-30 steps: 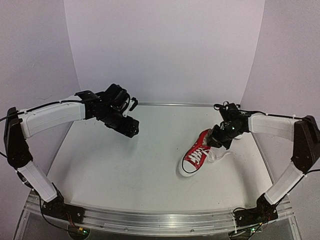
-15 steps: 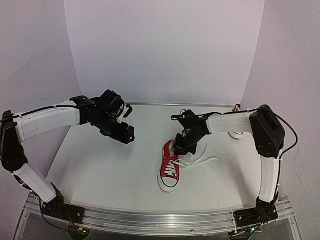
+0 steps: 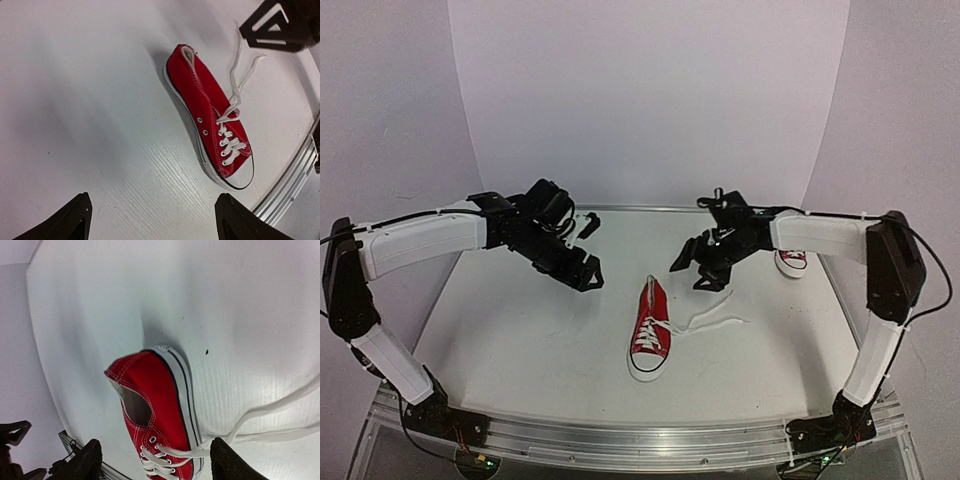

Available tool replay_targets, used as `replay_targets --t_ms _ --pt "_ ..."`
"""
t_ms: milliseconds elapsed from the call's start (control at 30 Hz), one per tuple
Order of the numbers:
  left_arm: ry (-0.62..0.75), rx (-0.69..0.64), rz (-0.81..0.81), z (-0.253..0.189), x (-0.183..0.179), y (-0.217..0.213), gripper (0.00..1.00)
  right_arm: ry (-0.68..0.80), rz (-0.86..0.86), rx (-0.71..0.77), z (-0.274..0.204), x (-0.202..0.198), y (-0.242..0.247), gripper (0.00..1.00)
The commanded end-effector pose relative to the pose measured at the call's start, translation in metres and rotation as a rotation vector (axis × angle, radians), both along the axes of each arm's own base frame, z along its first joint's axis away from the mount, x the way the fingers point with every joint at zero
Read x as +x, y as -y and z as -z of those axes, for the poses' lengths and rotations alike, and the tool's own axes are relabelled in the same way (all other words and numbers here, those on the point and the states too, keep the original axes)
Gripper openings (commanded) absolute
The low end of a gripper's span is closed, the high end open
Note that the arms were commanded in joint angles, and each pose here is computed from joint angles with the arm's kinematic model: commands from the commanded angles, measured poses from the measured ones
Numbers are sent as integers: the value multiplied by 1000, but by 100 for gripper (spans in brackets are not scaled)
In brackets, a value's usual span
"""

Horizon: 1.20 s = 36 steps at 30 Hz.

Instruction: Tie the shoes

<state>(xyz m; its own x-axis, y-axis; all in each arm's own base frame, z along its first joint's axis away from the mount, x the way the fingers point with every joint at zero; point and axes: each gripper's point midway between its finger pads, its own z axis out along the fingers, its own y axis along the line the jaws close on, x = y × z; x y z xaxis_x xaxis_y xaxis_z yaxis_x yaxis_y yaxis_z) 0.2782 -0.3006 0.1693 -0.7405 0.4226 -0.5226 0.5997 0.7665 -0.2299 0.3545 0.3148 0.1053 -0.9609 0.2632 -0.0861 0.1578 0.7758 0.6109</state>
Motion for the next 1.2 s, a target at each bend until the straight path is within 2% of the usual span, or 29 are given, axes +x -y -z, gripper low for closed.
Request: replay_targets --t_ms 0,100,267,567,900,1033,1167 --pt "119 -146 209 -43 -5 57 88 124 -10 24 -44 0 61 69" --pt "106 -144 236 -40 -1 76 87 134 -61 -73 -42 -20 99 66" --pt "108 -144 230 -36 6 86 86 24 -213 -235 -4 -61 126 60" --pt "115 -134 235 -38 7 86 86 -3 -408 -470 31 -45 145 52" --pt "125 -119 231 -35 10 84 87 -8 -527 -497 59 -26 137 54" --pt "139 -100 231 -35 13 82 87 -19 -589 -470 65 -33 129 54" --pt "147 -89 228 -35 14 80 87 -39 -630 -512 78 -41 131 55"
